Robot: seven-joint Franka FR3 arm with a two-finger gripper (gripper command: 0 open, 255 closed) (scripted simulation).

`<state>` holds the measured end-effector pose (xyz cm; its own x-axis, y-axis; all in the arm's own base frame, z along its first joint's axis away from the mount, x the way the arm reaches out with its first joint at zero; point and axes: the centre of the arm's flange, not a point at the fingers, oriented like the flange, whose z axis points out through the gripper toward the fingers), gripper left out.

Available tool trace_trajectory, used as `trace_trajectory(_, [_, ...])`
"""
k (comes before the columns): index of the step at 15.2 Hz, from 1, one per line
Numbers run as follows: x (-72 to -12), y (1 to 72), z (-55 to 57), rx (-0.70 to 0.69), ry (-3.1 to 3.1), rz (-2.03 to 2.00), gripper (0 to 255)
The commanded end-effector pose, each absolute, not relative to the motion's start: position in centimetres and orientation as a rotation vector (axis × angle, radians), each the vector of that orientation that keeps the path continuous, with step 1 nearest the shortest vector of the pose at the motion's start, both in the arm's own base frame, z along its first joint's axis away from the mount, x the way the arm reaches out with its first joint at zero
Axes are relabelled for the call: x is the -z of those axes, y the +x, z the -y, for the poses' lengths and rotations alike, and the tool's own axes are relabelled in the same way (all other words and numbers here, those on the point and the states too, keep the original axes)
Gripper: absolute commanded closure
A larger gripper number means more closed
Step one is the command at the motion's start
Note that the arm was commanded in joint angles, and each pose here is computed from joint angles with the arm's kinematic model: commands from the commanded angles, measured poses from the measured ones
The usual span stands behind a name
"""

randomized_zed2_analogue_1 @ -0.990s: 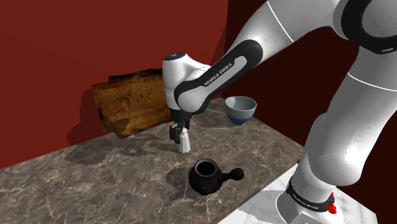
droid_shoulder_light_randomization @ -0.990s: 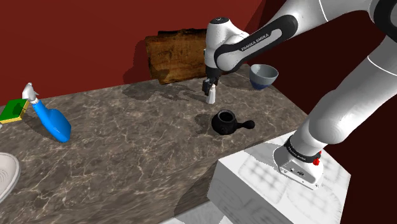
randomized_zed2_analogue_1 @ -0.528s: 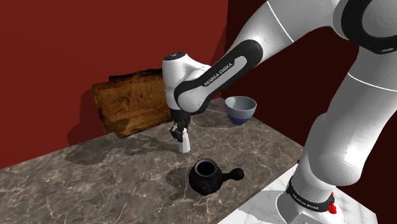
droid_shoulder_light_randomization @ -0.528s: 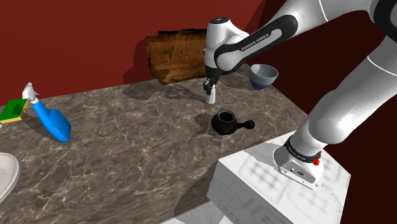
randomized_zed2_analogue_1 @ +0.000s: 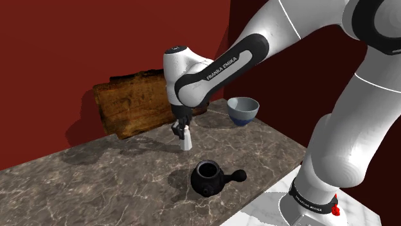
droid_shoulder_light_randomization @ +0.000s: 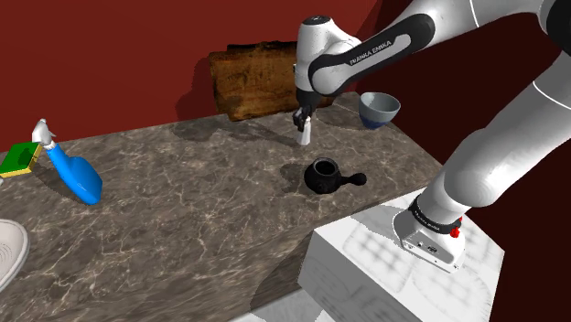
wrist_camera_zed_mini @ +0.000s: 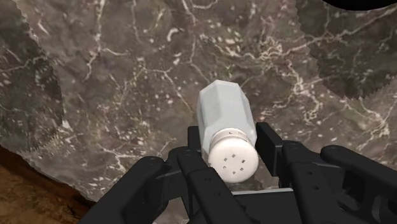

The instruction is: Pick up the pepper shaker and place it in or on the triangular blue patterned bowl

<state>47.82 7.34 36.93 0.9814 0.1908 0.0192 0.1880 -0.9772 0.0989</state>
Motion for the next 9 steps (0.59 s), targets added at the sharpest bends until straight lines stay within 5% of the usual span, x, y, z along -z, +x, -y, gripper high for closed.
trace_trajectory(1, [-38.1,47.7,-7.4,-0.043,3.031,-0.290,255])
trace_trajectory(9, [-42.3,47.7,-7.4,-0.043,3.031,-0.290,255])
